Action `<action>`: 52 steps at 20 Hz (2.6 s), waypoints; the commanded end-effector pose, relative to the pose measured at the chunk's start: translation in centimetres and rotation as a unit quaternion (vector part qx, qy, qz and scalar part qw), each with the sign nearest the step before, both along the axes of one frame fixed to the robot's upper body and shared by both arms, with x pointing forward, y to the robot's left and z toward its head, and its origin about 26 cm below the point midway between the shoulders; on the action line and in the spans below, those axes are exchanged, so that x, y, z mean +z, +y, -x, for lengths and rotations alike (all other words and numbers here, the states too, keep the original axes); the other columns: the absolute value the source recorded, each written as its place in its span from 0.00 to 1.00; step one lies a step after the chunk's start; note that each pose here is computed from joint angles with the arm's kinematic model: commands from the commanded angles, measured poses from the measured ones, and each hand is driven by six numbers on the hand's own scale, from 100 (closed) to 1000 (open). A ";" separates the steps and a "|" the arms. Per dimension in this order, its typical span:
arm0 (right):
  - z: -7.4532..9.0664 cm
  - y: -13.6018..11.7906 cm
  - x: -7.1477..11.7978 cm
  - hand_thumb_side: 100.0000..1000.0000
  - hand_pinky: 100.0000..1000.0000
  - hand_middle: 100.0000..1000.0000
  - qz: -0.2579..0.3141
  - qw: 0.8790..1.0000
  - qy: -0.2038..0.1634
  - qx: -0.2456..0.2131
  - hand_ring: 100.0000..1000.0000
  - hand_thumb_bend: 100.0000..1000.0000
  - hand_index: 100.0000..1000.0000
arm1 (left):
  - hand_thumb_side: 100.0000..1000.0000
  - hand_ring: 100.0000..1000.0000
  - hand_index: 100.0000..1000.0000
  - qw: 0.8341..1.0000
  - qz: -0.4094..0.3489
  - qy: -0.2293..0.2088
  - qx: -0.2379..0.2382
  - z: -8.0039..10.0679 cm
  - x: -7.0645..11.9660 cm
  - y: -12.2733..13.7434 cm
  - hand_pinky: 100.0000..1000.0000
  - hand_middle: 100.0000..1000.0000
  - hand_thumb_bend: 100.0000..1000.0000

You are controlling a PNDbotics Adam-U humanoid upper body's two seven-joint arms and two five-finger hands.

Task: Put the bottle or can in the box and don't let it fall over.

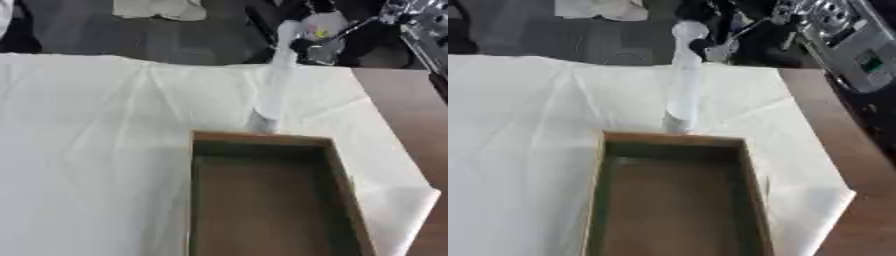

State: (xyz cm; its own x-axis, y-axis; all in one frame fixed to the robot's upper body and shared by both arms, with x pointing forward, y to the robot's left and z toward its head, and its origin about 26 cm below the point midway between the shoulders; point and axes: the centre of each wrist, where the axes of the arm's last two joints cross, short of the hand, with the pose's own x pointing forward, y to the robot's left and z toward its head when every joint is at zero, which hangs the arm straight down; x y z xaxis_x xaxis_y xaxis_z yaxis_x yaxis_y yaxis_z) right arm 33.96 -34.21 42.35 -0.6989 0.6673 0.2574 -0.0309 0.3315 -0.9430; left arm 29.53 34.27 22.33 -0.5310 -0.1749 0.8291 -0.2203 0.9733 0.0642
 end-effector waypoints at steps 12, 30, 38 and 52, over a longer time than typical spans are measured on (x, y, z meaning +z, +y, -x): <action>1.1 -0.2 1.3 0.00 0.78 0.59 0.002 1.000 -0.011 0.006 0.71 0.12 0.71 | 1.00 0.82 0.82 1.000 -0.008 -0.016 -0.008 0.3 1.1 -0.1 0.77 0.78 0.17; 1.7 0.3 1.3 0.02 0.78 0.60 0.005 1.000 -0.007 0.028 0.72 0.14 0.72 | 1.00 0.83 0.82 1.000 -0.008 -0.016 -0.010 0.3 1.1 -0.1 0.77 0.79 0.17; 1.8 0.6 1.3 0.02 0.78 0.60 0.004 0.999 -0.005 0.037 0.72 0.14 0.72 | 1.00 0.83 0.82 1.000 -0.007 -0.017 -0.013 0.4 1.1 -0.2 0.77 0.79 0.17; 1.8 0.5 1.2 0.00 0.76 0.53 -0.002 0.999 0.000 0.033 0.65 0.09 0.67 | 1.00 0.83 0.82 1.000 -0.005 -0.015 -0.016 0.3 1.0 -0.2 0.78 0.79 0.18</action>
State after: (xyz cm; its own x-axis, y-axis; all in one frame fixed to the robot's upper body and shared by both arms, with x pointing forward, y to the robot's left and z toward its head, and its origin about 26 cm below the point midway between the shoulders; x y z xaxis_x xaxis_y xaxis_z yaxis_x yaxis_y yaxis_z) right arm 33.15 -33.30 42.29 -0.7428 0.6034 0.2901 -0.0867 0.3429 -0.9354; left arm 29.50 34.11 22.58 -0.5411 -0.1555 0.8264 -0.1980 0.9787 0.0546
